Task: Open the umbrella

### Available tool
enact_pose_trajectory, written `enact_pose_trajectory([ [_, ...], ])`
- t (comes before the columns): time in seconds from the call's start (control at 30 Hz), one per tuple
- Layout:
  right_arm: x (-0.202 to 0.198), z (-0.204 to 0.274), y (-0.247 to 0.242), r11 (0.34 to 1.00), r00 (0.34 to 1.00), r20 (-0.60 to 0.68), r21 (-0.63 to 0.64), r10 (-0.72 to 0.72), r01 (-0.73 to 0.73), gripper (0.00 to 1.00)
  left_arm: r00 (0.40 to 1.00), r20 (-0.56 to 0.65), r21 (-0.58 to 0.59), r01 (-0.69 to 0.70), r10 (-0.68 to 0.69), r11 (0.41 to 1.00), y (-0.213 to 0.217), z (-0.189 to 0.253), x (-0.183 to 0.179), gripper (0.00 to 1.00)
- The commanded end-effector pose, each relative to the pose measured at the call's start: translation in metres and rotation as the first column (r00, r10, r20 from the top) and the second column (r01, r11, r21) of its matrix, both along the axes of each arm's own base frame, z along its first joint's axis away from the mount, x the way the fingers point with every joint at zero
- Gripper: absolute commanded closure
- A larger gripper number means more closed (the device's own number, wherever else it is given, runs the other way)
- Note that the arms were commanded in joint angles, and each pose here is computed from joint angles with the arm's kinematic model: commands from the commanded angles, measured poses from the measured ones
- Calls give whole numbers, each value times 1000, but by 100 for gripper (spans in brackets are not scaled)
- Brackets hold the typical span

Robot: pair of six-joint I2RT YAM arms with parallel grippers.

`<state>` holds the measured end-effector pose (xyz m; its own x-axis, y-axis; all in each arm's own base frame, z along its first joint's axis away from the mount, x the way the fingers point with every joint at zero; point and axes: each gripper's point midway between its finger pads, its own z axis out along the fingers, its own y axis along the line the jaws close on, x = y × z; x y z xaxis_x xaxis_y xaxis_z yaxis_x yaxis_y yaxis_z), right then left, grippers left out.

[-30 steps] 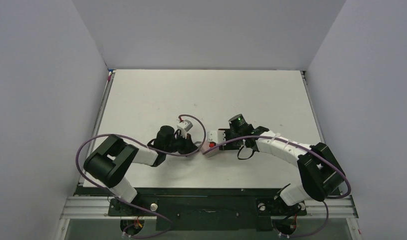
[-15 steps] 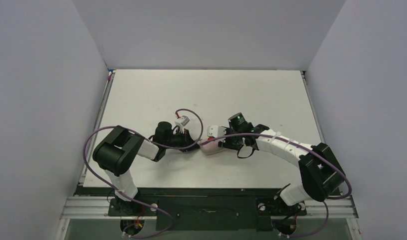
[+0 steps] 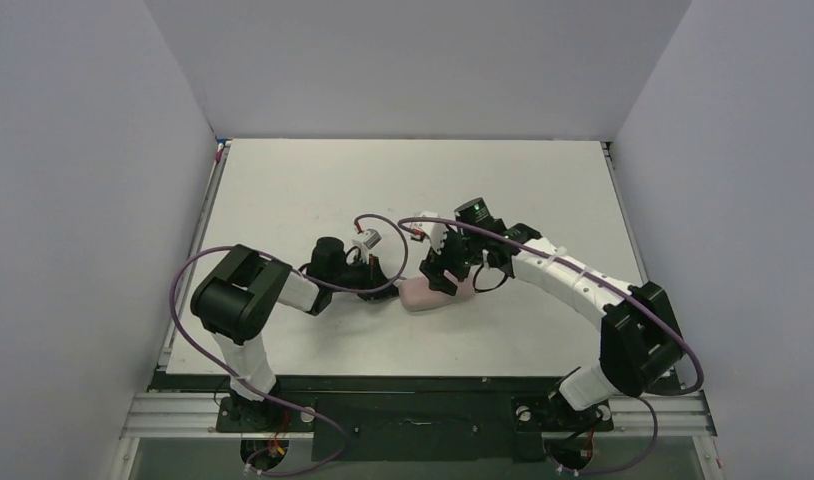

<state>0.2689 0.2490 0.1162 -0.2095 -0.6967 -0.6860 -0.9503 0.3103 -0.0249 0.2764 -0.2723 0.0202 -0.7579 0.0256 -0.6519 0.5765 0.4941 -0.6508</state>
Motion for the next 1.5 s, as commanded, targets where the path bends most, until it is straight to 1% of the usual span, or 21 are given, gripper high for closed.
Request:
enact_pose_trajectory([
  [0.0,-5,-16,19,999,991,-125,23,-42,45,30,1000,7,-4,0,0,1000,0,1,9,100],
  [0.2,-1,-43,22,992,974,-188,-39,-125,120,30,1000,-16,-17,-23,23,1000,1,1,16,100],
  [0.33,6,-65,17,969,963,-144,-128,-228,210,30,999,-40,-34,-22,21,999,0,3,16,100],
  [0.37,13,-71,7,943,950,-100,-188,-296,274,33,998,-52,-42,-22,19,999,-1,4,14,100],
  [0.43,18,-80,-1,900,925,-78,-273,-373,340,40,997,-72,-58,-23,19,998,0,8,10,100],
  [0.47,19,-84,-3,887,917,-75,-293,-392,356,41,997,-75,-67,-25,20,997,0,12,8,100],
  [0.6,14,-90,-12,859,901,-49,-328,-430,393,46,994,-109,-86,-42,32,995,5,19,-4,100],
  [0.83,11,-109,-28,811,872,-33,-385,-488,439,54,979,-201,-67,-36,22,997,16,11,-31,100],
  [0.97,14,-109,-31,808,864,-48,-383,-502,448,56,968,-249,-50,-44,30,998,23,5,-42,100],
  [1.03,14,-106,-29,822,860,-84,-355,-503,446,57,968,-250,-53,-43,28,998,24,6,-45,100],
  [1.07,11,-105,-23,847,873,-116,-332,-474,416,57,972,-233,-63,-46,30,997,25,9,-43,100],
  [1.1,10,-102,-23,859,879,-126,-316,-459,403,58,973,-229,-74,-54,36,996,25,12,-41,98],
  [1.13,5,-100,-20,882,898,-147,-305,-415,358,58,979,-196,-87,-68,50,994,26,18,-35,92],
  [1.17,-1,-97,-17,904,910,-173,-284,-376,320,58,982,-178,-88,-75,59,993,27,21,-31,78],
  [1.23,-9,-94,-17,933,939,-188,-274,-289,232,59,994,-75,-86,-80,74,993,31,38,-19,64],
  [1.27,-14,-94,-21,941,953,-189,-289,-238,177,59,996,-18,-55,-86,85,995,36,38,-13,61],
  [1.3,-16,-92,-21,948,958,-198,-282,-209,149,59,996,39,-44,-83,85,996,38,48,-10,55],
  [1.33,-21,-93,-27,949,963,-209,-300,-169,101,59,989,127,-7,-77,77,997,42,51,-3,53],
  [1.37,-22,-92,-27,955,967,-221,-291,-129,61,59,982,174,7,-72,70,997,44,59,-2,50],
  [1.4,-26,-95,-34,950,959,-253,-309,-132,49,60,964,265,45,-48,34,998,46,61,2,49],
  [1.47,-32,-98,-43,948,946,-303,-318,-113,11,61,938,346,80,-16,-13,997,48,66,-1,43],
])
